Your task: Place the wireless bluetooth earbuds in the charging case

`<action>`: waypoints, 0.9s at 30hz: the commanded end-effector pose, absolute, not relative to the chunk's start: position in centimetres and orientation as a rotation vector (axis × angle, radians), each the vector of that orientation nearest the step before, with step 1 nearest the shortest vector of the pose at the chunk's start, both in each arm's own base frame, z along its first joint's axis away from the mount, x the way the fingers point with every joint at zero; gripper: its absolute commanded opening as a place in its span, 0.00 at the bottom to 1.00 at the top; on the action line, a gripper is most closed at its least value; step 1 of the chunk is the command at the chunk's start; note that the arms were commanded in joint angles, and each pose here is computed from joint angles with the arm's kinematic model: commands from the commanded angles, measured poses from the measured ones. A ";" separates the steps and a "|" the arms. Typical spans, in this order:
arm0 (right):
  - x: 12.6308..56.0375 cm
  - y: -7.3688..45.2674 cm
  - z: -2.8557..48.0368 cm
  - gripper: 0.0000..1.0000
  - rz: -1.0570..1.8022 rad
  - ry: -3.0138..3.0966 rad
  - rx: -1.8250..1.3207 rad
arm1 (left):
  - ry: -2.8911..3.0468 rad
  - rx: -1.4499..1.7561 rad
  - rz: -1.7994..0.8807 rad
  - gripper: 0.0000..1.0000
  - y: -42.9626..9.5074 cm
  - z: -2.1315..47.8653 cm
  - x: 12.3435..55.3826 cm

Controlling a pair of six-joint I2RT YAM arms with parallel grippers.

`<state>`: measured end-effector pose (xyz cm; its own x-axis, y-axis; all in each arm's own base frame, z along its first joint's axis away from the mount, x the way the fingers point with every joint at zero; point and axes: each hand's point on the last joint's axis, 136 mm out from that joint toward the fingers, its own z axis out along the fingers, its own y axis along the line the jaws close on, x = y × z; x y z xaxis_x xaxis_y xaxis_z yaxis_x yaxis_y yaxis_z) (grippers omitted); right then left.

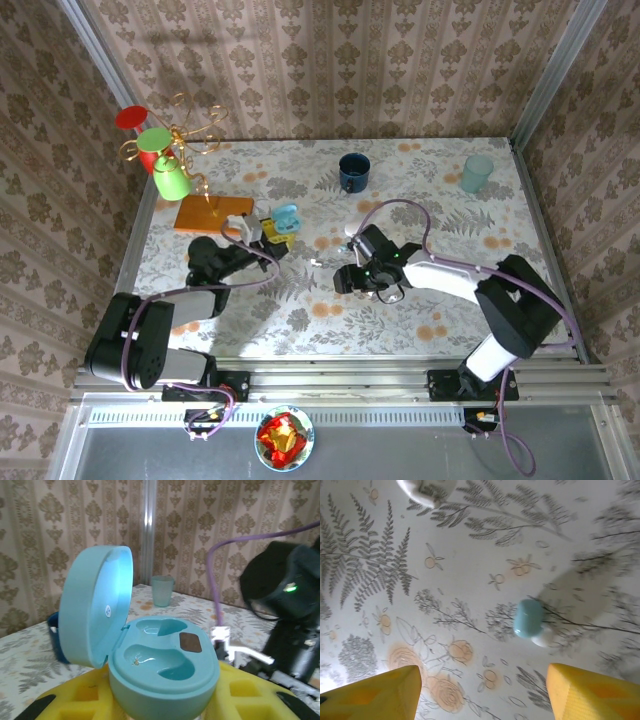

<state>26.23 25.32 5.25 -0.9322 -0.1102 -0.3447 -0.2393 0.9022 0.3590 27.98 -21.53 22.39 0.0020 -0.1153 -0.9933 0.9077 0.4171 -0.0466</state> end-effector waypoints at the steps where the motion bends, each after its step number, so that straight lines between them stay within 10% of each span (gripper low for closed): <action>1: 26.8 22.4 7.3 0.69 0.264 2.675 -0.251 | 1.260 0.773 -0.873 0.35 -19.9 24.2 28.8; 15: 28.7 21.9 7.2 0.76 -0.489 2.644 -0.325 | 1.236 0.687 -0.752 0.34 -15.7 26.4 30.2; 27: 29.8 23.7 5.2 0.57 -0.725 2.589 -0.453 | 1.234 0.682 -0.737 0.34 -15.4 26.3 29.9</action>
<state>29.34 24.61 4.38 -0.8727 -0.3846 -0.3008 -0.2186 0.8587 -0.4636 30.29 -15.58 25.67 0.1307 -0.1233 -0.9837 0.8083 0.5879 0.0337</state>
